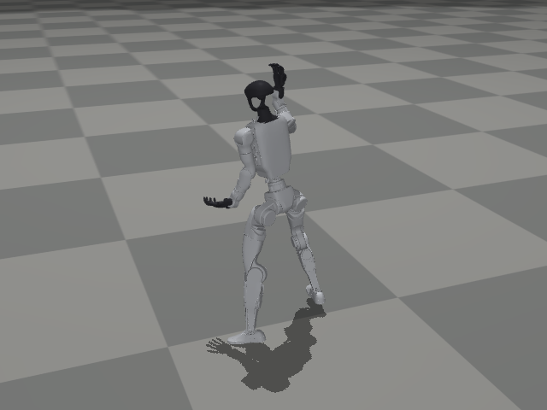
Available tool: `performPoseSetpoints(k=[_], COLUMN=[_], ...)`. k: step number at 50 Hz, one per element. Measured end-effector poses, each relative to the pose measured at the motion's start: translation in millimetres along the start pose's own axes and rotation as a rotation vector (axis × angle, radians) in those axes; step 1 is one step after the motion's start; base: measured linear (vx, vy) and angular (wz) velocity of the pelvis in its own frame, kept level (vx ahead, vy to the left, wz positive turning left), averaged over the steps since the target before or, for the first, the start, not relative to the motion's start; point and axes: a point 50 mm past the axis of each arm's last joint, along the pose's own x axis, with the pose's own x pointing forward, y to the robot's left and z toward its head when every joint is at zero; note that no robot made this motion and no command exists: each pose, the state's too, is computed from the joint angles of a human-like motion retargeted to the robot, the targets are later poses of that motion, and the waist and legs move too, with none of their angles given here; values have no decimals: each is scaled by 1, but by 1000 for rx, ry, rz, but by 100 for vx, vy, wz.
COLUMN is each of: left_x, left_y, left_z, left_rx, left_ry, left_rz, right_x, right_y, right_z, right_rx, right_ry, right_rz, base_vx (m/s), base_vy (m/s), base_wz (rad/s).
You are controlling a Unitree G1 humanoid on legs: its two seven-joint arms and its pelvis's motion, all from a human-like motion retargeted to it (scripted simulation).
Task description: Kungfu
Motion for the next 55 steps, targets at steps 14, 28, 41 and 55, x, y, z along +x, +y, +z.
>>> performPoseSetpoints(k=[14,28,41,55], left_x=[-92,-73,-128,-180], left_y=[84,74,99,118], left_z=[33,26,32,84], left_rx=[-190,-8,102,599], left_ry=[-127,76,190,639], left_rz=[519,423,667,757], right_x=[-2,-11,-18,3], right_y=[19,3,-4,-26], right_z=[145,115,67,-14], right_rx=[-608,-445,-486,-1442], right_ry=[-427,-242,-97,-605], right_rz=[183,62,135,1306], base_vx=[-9,-10,-11,-5], base_vy=[-23,20,29,5], base_wz=[-31,-46,-102,-62])
